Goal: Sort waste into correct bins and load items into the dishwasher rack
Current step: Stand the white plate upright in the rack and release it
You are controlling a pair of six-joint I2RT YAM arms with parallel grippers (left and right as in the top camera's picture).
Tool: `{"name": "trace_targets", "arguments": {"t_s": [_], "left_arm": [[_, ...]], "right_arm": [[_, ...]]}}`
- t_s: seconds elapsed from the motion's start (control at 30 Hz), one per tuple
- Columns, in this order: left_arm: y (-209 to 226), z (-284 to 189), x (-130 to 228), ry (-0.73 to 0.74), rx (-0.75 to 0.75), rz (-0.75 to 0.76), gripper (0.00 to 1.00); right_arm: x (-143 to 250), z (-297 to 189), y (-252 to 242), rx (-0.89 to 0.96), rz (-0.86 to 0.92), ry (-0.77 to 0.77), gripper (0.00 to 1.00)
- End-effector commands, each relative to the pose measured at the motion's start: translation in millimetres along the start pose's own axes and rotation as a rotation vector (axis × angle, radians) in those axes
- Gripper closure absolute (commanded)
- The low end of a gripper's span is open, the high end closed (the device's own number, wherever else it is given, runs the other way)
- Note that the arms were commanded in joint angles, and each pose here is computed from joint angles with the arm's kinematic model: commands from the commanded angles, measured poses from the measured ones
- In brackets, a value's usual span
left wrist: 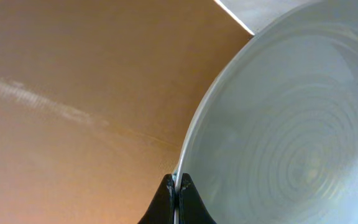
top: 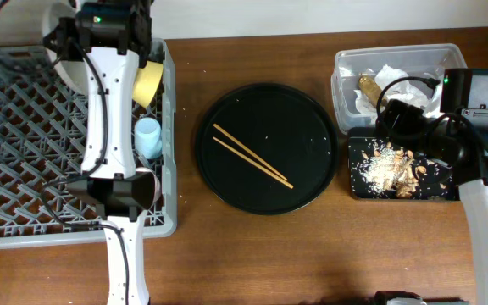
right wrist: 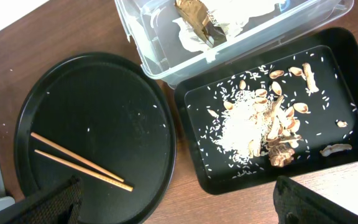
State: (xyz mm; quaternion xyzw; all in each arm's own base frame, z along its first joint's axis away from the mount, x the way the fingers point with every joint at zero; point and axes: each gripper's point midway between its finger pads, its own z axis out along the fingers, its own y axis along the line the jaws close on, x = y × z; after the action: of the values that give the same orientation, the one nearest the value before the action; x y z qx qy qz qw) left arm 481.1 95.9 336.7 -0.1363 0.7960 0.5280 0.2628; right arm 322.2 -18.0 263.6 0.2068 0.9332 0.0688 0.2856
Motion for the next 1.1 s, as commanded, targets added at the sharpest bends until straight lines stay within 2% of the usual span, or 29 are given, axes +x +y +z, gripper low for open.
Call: {"name": "trace_targets", "arguments": {"t_s": [0.0,0.2,0.53,1.07], "left_arm": [[-30,3,1,0.009,0.116,0.167,1.00],[-71,29,-10,-0.033,0.271,0.353,1.00],[-69,58,-19,-0.028,0.240,0.241,1.00],[-105,95,2,0.040,0.230,0.269,1.00]], "right_arm": [[-4,-2,-3,0.018,0.009,-0.014,0.01],[-4,-2,-3,0.018,0.009,-0.014,0.01],[-4,-2,-3,0.018,0.009,-0.014,0.01],[-4,-2,-3,0.018,0.009,-0.014,0.01]]}}
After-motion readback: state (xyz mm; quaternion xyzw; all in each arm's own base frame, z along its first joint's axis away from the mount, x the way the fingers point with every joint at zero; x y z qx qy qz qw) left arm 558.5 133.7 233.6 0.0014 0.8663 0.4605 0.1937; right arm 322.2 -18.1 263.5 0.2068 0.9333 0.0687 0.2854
